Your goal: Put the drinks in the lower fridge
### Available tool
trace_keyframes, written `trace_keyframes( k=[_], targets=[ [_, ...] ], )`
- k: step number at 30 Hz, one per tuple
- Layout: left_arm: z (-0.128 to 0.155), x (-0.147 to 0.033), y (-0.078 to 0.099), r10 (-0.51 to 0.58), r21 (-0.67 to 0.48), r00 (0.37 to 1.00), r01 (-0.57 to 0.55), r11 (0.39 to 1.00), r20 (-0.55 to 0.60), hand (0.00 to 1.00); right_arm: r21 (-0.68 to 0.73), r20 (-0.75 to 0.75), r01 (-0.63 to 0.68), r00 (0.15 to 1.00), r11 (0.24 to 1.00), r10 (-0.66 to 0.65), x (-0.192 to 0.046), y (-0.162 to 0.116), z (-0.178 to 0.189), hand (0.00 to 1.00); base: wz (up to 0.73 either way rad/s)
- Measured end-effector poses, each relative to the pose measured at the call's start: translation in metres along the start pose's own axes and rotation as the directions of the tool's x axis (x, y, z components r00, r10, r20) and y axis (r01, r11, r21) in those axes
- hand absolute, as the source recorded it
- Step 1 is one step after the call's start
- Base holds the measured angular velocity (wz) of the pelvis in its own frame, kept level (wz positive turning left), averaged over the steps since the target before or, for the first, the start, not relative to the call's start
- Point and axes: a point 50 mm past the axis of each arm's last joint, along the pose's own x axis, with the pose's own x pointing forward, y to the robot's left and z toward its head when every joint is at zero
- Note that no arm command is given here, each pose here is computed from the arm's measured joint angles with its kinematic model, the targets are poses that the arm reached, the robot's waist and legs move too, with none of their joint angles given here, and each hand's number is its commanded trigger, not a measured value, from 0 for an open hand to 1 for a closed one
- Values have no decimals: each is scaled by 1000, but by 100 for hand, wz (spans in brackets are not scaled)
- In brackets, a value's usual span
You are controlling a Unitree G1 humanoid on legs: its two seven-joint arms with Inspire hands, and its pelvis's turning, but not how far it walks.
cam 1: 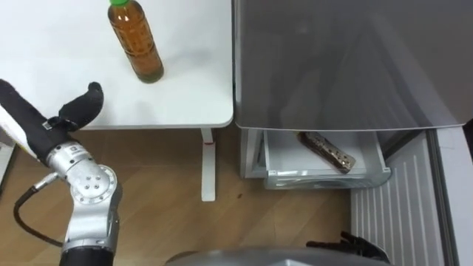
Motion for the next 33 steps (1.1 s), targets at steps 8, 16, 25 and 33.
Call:
trace_keyframes(
  k=[8,16,25,33],
  targets=[
    [16,-5,-19,-165,-43,985,168,985,51,0,-20,7,-13,1000,1000,13,1,2,4,0,-3],
    [37,-3,-29,-295,-62,947,304,951,124,0,-30,10,-33,999,999,33,1,1,5,0,-2],
    [44,1,-37,-391,-67,909,403,913,144,0,-14,3,-29,1000,999,29,0,-1,1,0,0],
    [44,5,-39,-431,-131,896,442,887,105,0,-13,-2,-30,1000,999,30,0,-1,2,0,-3]
  ],
)
